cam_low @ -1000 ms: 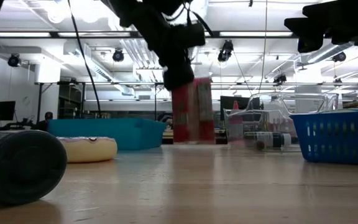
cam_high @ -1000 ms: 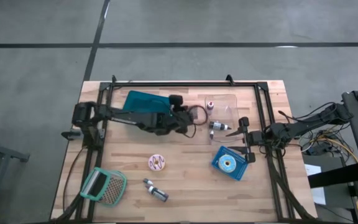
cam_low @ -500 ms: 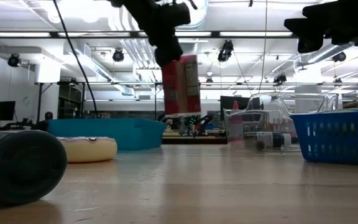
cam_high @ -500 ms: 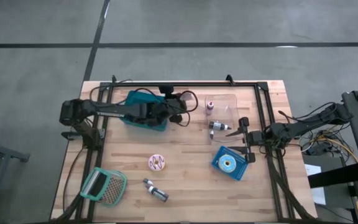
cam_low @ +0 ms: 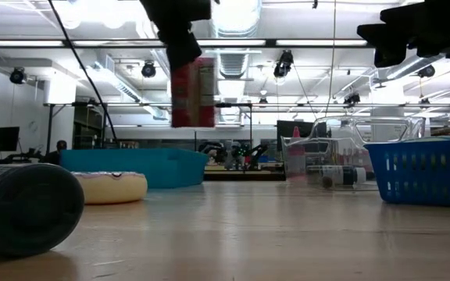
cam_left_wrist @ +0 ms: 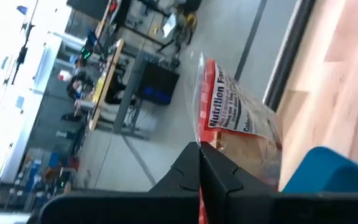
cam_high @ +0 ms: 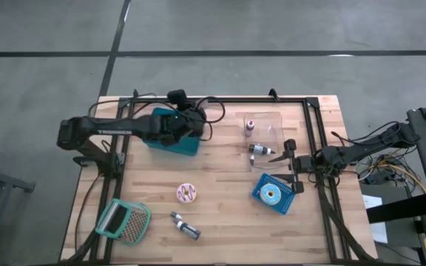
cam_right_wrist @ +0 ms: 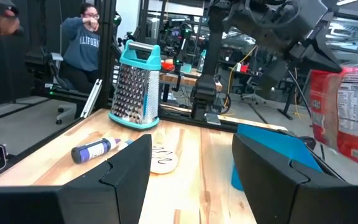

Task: Pick & Place Food Item
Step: Put the red popcorn bag into the teal bin

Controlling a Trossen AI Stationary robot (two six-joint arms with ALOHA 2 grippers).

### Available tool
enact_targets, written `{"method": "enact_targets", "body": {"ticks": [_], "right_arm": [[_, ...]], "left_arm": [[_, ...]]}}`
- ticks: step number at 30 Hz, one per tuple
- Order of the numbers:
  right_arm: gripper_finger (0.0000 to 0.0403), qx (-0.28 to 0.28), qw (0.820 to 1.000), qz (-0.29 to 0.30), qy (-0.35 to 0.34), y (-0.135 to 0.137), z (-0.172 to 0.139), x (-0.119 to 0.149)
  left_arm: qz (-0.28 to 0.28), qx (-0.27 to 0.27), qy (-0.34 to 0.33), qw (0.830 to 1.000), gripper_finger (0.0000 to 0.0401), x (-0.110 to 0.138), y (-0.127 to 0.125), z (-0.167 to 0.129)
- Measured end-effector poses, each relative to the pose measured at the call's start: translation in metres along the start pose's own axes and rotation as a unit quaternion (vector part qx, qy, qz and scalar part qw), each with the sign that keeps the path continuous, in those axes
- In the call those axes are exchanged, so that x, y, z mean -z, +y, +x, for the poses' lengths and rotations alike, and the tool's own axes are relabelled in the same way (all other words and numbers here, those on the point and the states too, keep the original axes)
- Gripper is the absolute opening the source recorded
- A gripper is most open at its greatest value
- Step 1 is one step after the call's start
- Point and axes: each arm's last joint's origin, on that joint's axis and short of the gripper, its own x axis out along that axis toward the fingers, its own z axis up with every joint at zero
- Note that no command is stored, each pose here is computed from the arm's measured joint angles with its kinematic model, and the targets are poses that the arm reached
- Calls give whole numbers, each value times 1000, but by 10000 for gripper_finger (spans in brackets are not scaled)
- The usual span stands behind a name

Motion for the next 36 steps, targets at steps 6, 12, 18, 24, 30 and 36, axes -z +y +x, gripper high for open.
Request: {"method": "enact_targets", "body": {"ticks": [6,12,18,24,30,36], "right_arm": [[219,0,1000,1,3,0,0,0],[219,-1,1000,1,3,0,0,1],[219,-1,1000,1,3,0,0,1],[219,-1,1000,1,4,0,0,1],[219,-1,1000,0,7,0,0,1],[219,-1,1000,0,6,0,0,1]], "left_arm": [[-11,-5,58,998,0,18,5,5],[-22,-9,120,993,0,37,8,13],[-22,-18,163,986,0,51,9,17],[-23,-10,210,977,0,72,1,23],[-15,-26,250,968,0,91,-6,26],[-22,-29,292,956,0,109,-5,30]]}}
